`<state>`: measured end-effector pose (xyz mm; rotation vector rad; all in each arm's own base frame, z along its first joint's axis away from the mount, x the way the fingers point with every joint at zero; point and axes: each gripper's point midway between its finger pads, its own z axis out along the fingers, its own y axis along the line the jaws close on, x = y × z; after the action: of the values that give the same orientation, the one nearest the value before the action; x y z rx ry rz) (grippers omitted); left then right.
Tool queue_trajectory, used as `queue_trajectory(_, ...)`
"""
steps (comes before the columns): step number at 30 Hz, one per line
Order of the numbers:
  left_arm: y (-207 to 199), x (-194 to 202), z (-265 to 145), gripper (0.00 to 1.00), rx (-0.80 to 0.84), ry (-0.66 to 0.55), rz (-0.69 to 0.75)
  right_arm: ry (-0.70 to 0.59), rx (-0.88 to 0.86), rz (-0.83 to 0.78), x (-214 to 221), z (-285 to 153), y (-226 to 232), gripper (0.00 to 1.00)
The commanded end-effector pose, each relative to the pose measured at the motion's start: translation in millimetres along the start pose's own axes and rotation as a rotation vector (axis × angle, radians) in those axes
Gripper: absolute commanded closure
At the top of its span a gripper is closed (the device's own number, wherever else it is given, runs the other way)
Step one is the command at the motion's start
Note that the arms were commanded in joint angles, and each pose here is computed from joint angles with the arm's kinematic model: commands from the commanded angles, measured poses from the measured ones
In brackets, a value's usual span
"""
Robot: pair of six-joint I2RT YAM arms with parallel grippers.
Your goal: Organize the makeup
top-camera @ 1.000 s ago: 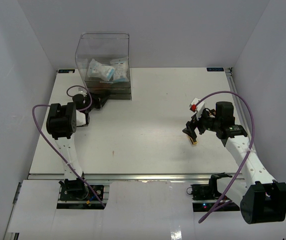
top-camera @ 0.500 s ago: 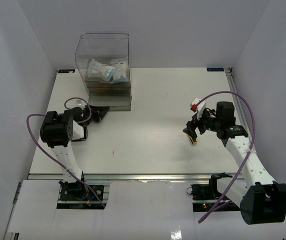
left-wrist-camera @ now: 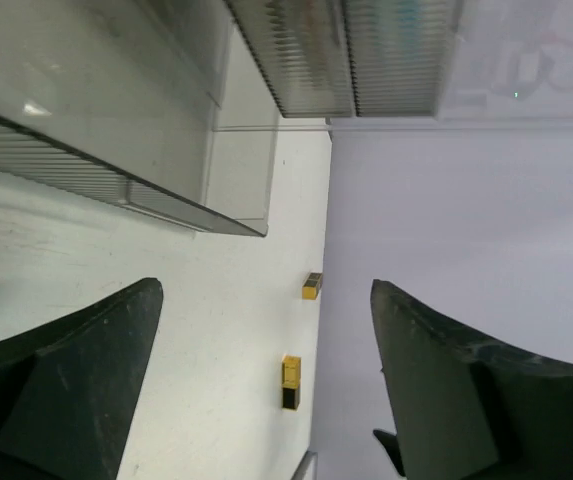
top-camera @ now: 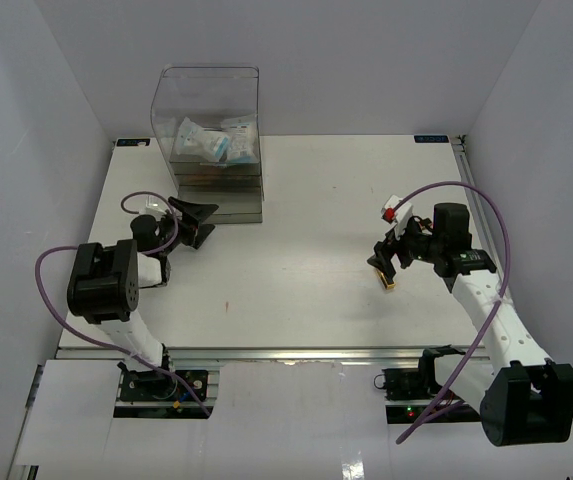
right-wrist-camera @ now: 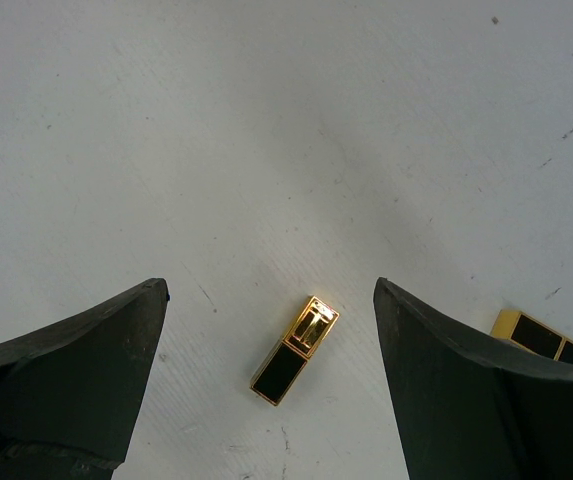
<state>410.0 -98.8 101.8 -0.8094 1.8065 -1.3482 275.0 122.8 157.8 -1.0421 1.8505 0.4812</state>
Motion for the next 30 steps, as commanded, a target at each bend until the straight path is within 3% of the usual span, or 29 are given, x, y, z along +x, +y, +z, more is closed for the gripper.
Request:
queue_trajectory(1, -32.4, -4.5, -23.0, 0.02, 0.057, -0.021, 0.123, 0.022, 0.0, 0.005, 6.0, 0.9, -2.9, 0.1)
queue_trajectory(6, -63.4, -7.9, -45.7, 0.02, 0.052, -0.058, 0.33, 0.121, -0.034, 0.061, 19.7, -2.3, 5.2, 0.1)
queue_trajectory(11, -116.2, -15.7, -78.3, 0.02, 0.074, -0.153, 0.56, 0.368, 0.085, 0.118, 68.0, 1.1, -3.0, 0.1)
queue_trajectory(17, -154.2, -18.5, -101.2, 0.02, 0.061, -0.175, 0.717, 0.505, 0.152, 0.175, 96.8, 5.9, -7.7, 0.1)
queue_trajectory(20, -151.1, -12.3, -109.5, 0.02, 0.007, -0.115, 0.806, 0.552, 0.171, 0.191, 107.4, 10.1, -11.0, 0.1)
queue_trajectory(23, -145.8, -11.1, -122.4, 0.02, -0.03, -0.146, 0.878, 0.584, 0.166, 0.217, 116.7, 16.9, -12.3, 0.04)
queue_trajectory(30, -140.4, -3.8, -138.8, 0.02, -0.031, -0.193, 0.931, 0.616, 0.146, 0.249, 126.8, 31.9, -15.8, 0.3)
